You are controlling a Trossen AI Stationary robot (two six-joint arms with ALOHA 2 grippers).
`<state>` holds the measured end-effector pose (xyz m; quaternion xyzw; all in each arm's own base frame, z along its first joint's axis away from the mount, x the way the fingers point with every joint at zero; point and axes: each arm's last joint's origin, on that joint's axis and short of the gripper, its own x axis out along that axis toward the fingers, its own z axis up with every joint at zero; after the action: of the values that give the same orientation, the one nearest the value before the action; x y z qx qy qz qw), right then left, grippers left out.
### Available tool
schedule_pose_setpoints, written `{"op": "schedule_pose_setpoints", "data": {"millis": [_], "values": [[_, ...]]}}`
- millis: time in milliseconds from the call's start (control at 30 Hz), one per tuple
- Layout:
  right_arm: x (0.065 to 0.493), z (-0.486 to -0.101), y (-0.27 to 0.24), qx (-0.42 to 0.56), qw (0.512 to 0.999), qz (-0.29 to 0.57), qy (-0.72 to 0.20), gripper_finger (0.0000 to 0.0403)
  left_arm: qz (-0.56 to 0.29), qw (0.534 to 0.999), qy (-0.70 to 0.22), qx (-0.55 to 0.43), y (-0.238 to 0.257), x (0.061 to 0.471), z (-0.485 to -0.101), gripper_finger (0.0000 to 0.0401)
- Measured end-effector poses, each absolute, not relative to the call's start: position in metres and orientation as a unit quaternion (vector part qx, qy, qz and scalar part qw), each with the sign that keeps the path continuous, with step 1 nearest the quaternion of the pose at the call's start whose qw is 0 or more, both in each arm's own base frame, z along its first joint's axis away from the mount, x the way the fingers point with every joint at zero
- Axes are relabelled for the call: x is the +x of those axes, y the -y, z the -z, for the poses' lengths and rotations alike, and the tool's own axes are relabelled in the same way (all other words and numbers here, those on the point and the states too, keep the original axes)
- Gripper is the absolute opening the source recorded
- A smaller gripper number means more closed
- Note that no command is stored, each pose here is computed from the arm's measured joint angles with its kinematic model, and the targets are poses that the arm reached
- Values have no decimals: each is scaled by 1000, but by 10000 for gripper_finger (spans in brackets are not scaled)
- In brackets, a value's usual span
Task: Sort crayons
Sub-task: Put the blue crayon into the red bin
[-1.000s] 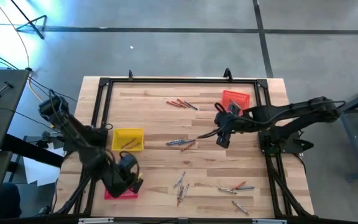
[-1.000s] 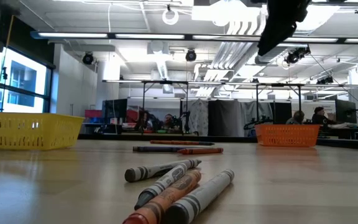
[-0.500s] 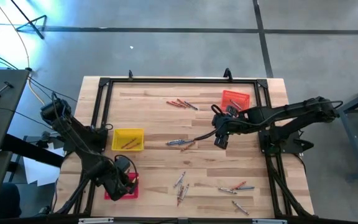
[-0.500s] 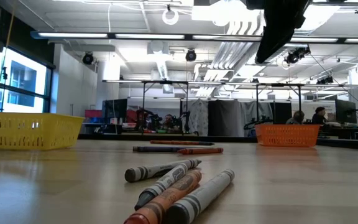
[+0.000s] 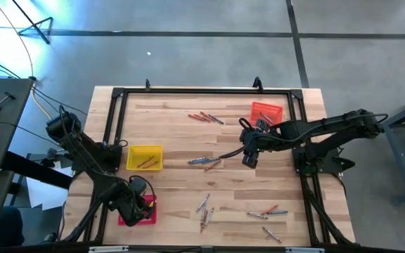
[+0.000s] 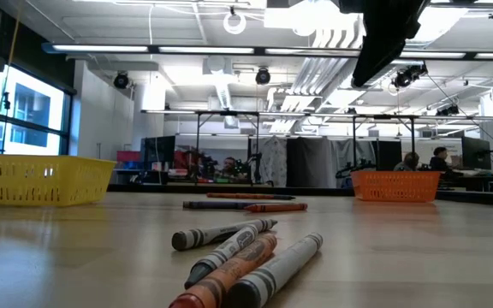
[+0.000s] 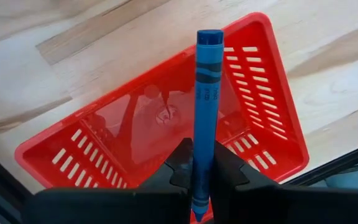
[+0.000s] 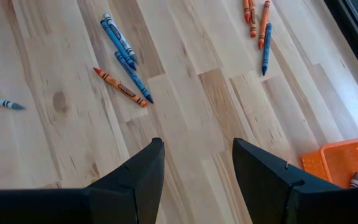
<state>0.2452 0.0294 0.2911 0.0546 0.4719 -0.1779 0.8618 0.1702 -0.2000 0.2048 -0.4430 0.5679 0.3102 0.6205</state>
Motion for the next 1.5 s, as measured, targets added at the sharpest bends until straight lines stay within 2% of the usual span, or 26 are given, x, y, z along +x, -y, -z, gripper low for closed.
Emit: {"op": "schedule_pose_setpoints", "data": {"millis": [233,633,833,1100,1200,1333,1500], "values": [[245,-291,-29,52,862,176,-473,181,-311,622,-566,-443,200,170,-205,20],[245,-291,-29,52,862,176,-473,181,-305,621,-575,-437,200,170,-205,96],[245,-291,-29,51,861,176,-475,181,-292,620,-574,-448,201,173,-206,104],[239,-288,-28,51,844,186,-501,181,-222,690,-514,-458,191,209,-225,90],[236,-287,-28,66,833,189,-515,181,-183,732,-485,-443,181,230,-240,87],[230,-284,-30,96,813,191,-542,181,-145,795,-441,-390,163,255,-258,85],[216,-281,-41,123,775,218,-580,181,-164,850,-394,-308,134,274,-265,85]]}}
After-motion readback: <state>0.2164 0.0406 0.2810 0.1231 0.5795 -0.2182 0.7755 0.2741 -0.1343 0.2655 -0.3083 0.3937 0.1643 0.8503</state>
